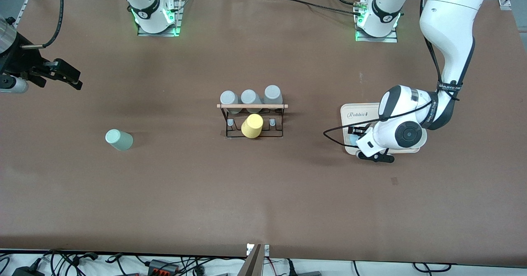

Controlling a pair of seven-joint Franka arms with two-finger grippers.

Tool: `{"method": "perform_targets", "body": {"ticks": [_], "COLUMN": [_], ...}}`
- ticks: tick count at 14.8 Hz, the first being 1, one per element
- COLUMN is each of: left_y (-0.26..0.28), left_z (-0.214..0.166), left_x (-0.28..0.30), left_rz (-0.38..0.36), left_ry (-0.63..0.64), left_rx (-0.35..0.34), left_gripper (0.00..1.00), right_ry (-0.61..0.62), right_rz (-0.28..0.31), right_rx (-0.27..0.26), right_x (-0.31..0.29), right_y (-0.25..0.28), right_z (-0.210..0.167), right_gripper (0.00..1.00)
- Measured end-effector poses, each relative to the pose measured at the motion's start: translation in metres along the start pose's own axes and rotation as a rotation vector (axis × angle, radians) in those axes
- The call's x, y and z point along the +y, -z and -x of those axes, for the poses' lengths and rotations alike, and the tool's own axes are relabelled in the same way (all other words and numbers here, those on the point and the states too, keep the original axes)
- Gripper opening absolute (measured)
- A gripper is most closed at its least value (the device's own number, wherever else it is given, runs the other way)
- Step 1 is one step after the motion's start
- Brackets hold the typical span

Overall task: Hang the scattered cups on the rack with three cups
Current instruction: 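Lift the light blue cup off the tray and carry it toward the rack, then hang the blue cup on a rack peg while the right gripper reaches the teal cup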

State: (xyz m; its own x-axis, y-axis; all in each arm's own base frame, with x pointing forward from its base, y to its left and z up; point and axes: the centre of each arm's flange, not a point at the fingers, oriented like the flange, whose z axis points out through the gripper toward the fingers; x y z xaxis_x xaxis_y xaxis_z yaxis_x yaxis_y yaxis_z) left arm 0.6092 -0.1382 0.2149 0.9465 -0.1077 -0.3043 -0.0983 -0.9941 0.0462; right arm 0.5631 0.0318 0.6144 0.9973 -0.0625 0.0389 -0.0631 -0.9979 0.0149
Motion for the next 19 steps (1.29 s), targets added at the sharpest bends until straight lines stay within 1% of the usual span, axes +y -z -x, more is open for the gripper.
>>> {"method": "perform_targets", "body": {"ticks": [1,5,7,9,11,13,15,17,19], "left_y": [0.003,0.022,0.048,0.084,0.130,0.171,0.193,0.202,0.205], "left_z": [0.001,0.001,0.004,0.008,0.015,0.022,0.030,0.037,0.040], "left_x": [0.000,0.002,0.014,0.040,0.074,0.108,0.139,0.173,0.208], "left_rz": [0.000,-0.001,0.004,0.029,0.111,0.206,0.316,0.369,0.399], "left_ry": [-0.001,-0.012,-0.028,-0.027,0.035,0.137,0.247,0.320,0.385], "left_rx": [0.005,0.038,0.068,0.075,0.084,0.093,0.067,0.048,0.065], "left_gripper": [0.67,0.67,0.67,0.67,0.67,0.67,0.67,0.67,0.67], "right_ry": [0.000,0.000,0.000,0.001,0.001,0.001,0.001,0.001,0.001], "right_rz": [0.000,0.000,0.000,0.000,0.000,0.000,0.000,0.000,0.000], "right_rx": [0.000,0.000,0.000,0.000,0.000,0.000,0.000,0.000,-0.004], "right_x": [0.000,0.000,0.000,0.000,-0.001,-0.001,-0.001,-0.001,-0.001], "right_y": [0.000,0.000,0.000,0.000,0.000,0.000,0.000,0.000,-0.002], "right_z": [0.000,0.000,0.000,0.000,0.000,0.000,0.000,0.000,-0.001], "right_gripper": [1.00,1.00,1.00,1.00,1.00,1.00,1.00,1.00,1.00]}}
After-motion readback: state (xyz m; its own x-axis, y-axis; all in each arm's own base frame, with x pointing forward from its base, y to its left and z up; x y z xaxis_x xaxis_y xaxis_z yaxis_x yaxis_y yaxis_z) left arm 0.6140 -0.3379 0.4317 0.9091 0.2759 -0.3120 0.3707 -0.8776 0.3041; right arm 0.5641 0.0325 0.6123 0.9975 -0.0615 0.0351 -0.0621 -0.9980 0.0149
